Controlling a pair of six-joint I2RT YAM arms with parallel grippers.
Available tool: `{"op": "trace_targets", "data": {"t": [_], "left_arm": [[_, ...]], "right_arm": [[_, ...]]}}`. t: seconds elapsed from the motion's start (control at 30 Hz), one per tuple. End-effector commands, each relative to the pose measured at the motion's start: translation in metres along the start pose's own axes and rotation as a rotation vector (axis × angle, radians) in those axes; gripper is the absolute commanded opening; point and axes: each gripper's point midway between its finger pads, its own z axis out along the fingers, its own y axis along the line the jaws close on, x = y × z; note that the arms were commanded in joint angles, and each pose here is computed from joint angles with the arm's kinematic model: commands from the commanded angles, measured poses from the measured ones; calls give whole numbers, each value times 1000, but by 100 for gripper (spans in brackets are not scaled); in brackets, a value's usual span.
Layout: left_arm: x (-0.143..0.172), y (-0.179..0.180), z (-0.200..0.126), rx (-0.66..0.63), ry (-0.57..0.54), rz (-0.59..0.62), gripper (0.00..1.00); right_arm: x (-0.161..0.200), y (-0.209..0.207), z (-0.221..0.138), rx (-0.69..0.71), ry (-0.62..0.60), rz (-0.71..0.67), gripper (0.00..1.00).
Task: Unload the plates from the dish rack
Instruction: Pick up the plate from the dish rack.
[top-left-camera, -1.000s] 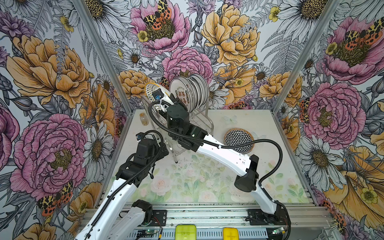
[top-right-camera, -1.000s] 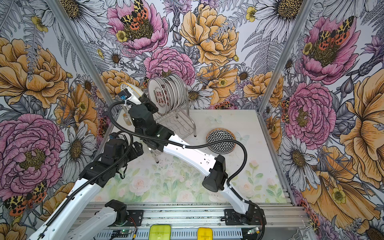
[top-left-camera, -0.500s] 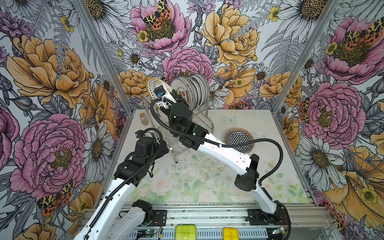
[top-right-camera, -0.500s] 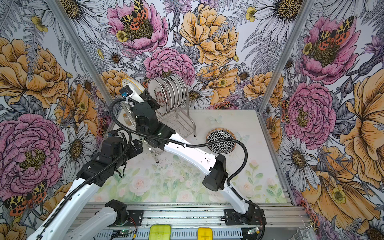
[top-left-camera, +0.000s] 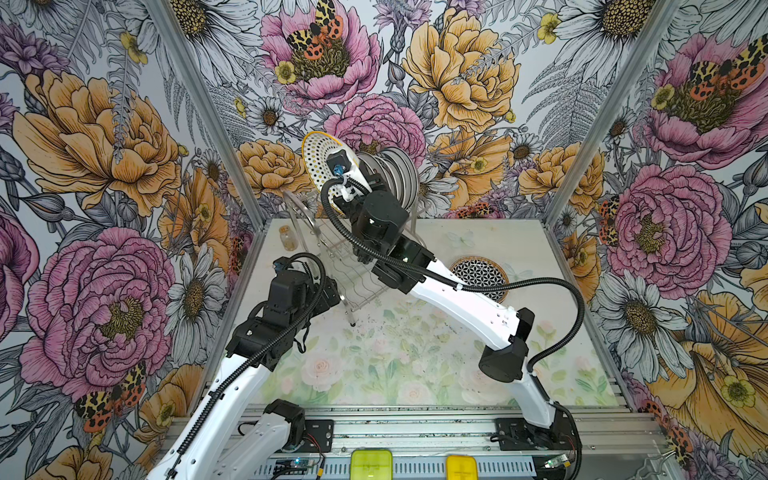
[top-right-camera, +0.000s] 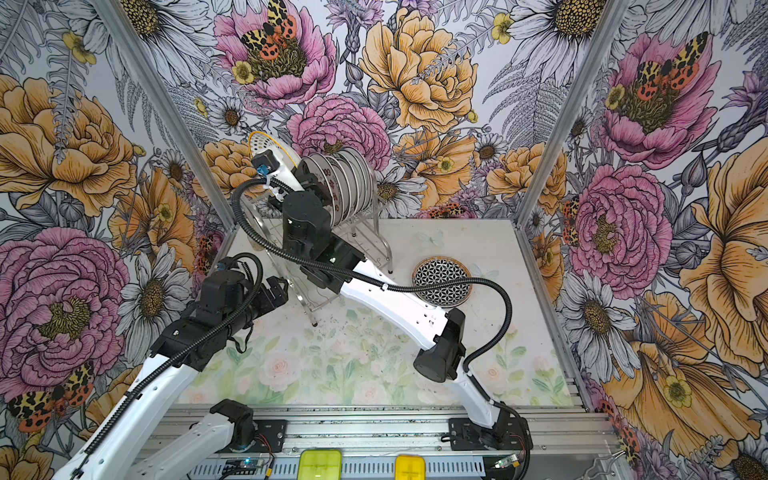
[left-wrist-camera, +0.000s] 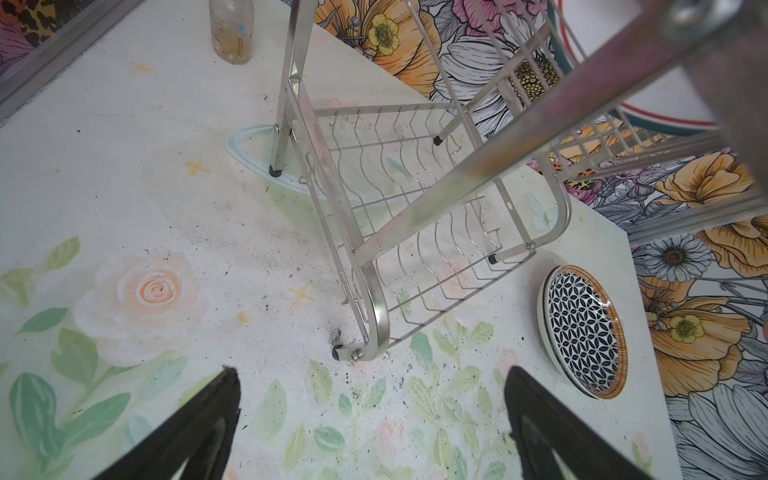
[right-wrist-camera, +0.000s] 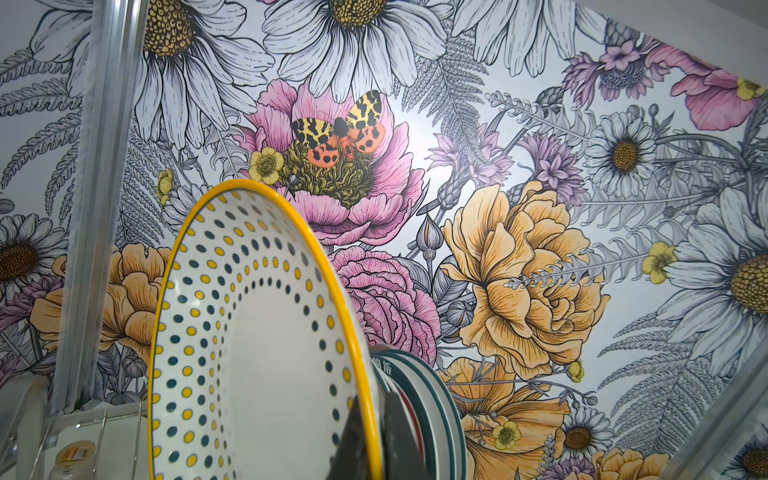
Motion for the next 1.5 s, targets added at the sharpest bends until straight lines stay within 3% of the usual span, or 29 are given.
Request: {"op": "trace_targets", "data": {"t": [0.0,0.23,0.4,0.8,0.97,1.13,1.33,1.47], "left_arm": [[-7,-11,-9,54,-8,-22,99],[-6,-21,-14,87,-8,10,99],[-1,-38,-11,106,13,61,99],[20,-119,8,205,26,210,99],[38,-155,23,281,59,257,99],[65,-208,32,472,146,291,98],[92,-262,34,698,252,302,96],[102,-273,36,745,283,308,94]], "right_arm": [[-83,-94,-30,90,-181,247,0],[-89,-134,-49,119,-172,260,0],[-71,-175,-66,140,-114,284,0],[75,-281,-144,242,105,371,0],[121,-293,-173,257,184,381,0],[166,-289,-191,263,258,412,0],[210,-274,-192,267,335,466,0],[235,-258,-185,252,385,519,0]]}}
